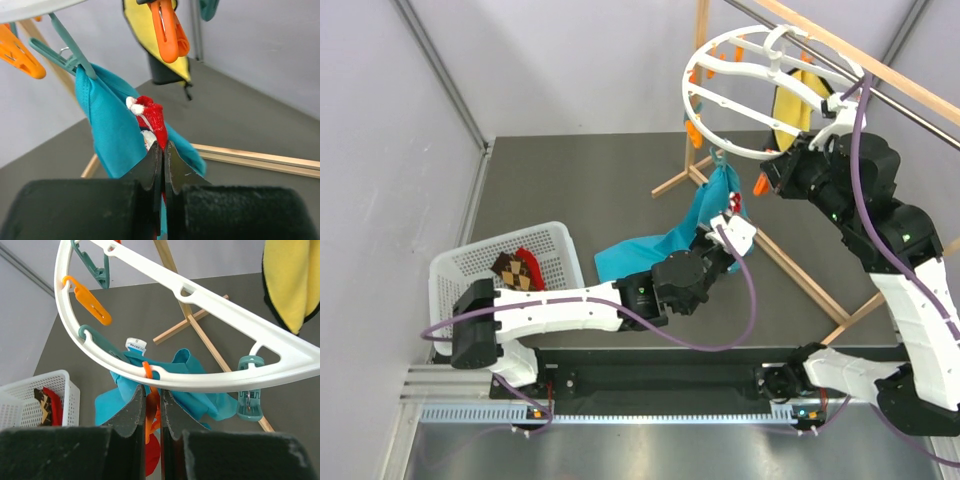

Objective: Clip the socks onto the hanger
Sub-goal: Clamp the sock onto the hanger.

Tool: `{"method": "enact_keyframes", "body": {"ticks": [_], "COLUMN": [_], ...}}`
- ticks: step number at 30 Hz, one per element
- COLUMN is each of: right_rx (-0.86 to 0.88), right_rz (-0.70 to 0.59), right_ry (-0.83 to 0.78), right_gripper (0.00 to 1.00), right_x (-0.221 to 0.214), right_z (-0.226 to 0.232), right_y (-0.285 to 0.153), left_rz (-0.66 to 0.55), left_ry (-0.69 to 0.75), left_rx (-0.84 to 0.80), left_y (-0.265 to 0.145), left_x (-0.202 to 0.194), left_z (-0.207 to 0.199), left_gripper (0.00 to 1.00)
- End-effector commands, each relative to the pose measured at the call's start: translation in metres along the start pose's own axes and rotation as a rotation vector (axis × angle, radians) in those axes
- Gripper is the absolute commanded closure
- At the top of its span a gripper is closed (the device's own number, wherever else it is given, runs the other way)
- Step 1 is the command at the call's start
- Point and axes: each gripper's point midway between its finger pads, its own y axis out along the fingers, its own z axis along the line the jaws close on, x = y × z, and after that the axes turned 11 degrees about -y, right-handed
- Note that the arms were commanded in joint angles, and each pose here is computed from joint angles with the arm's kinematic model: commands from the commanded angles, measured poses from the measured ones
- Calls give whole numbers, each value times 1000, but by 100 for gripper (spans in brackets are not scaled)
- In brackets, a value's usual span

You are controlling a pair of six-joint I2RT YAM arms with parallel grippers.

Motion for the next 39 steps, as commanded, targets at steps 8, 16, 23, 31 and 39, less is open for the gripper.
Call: {"method": "enact_keyframes", "body": {"ticks": [8, 16, 23, 31, 39], "right_rx": [-38, -22, -16, -8, -3], "right_rz": [-15, -29, -48, -35, -28], "right_ry": [38, 65, 71, 71, 65], "right_gripper": [100, 100, 100, 100, 100], "right_x": [9, 13, 18, 14, 8], "right_z": [-6, -3, -3, -1, -1], "right_y": [-4, -7, -14, -11, -12], "left_rz": [-145, -145, -130, -137, -136], "left_ry": [13, 18, 55, 59, 56], "left_rx": [96, 46, 41, 20, 20], "left_y": [13, 21, 27, 32, 37], "left_x": [49, 44, 34, 39, 40], "left_z": [7, -8, -14, -21, -24], "left_gripper": [100, 100, 100, 100, 100]}}
